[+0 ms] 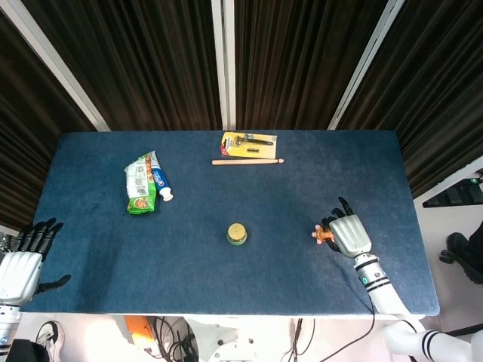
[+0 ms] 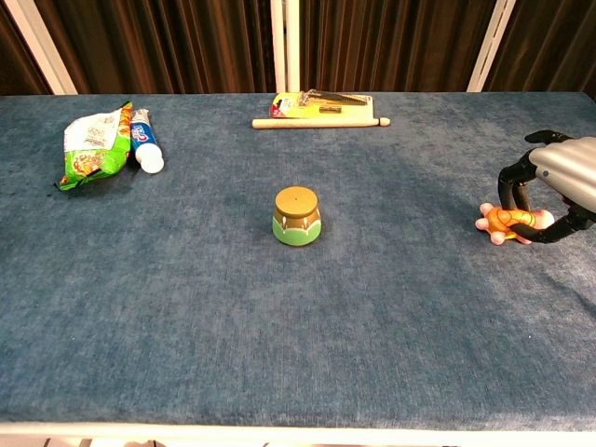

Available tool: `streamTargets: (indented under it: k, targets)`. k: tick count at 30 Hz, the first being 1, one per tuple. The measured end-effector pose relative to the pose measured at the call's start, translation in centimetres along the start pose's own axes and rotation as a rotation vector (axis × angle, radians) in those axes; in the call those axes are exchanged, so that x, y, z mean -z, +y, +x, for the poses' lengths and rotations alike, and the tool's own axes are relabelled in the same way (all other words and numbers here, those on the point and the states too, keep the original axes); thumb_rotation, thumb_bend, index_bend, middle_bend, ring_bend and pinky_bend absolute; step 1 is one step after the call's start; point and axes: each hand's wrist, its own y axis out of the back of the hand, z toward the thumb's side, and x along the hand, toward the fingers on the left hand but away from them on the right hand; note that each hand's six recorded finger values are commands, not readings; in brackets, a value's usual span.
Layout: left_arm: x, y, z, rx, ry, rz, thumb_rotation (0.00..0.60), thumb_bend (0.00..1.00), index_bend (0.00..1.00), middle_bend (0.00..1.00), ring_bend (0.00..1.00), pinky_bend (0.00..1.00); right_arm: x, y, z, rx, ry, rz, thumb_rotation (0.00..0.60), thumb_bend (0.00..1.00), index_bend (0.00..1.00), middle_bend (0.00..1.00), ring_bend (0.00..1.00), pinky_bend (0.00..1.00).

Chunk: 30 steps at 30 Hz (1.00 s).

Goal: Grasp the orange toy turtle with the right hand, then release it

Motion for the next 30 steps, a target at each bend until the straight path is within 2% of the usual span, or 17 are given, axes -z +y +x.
streamTargets:
  k: [5, 16, 20, 27, 30]
  targets:
    - [0.0, 0.0, 0.0, -0.002, 0.0, 0.0, 0.6, 0.02, 0.06, 0.0, 0.0, 0.0, 0.2, -0.1, 0.2, -0.041, -0.007, -0.007, 0.6, 0.03, 0.17, 0.28, 0.04, 0.0]
    - [0.0, 0.0, 0.0, 0.001, 0.0, 0.0, 0.6, 0.02, 0.06, 0.0, 0.0, 0.0, 0.1, 1.9, 0.6, 0.024, 0.002, -0.024, 0.6, 0.06, 0.16, 0.27, 0.04, 0.0]
    - [0.0, 0.0, 0.0, 0.002, -0.001, 0.0, 0.6, 0.02, 0.06, 0.0, 0.0, 0.0, 0.2, 2.0, 0.6, 0.023, 0.002, -0.017, 0.6, 0.07, 0.17, 0.31, 0.04, 0.0]
    - [0.0, 0.0, -0.1, 0.001, 0.001, 0.0, 0.6, 0.02, 0.06, 0.0, 0.0, 0.0, 0.1, 1.0, 0.1, -0.005, -0.001, 0.01, 0.6, 0.15, 0.38, 0.4, 0.05, 0.0]
    - [0.1, -0.1, 0.0, 0.004, 0.003, 0.0, 0.6, 0.02, 0.06, 0.0, 0.0, 0.0, 0.0, 0.6, -0.3, -0.006, -0.002, 0.016, 0.6, 0.21, 0.57, 0.51, 0.12, 0.0]
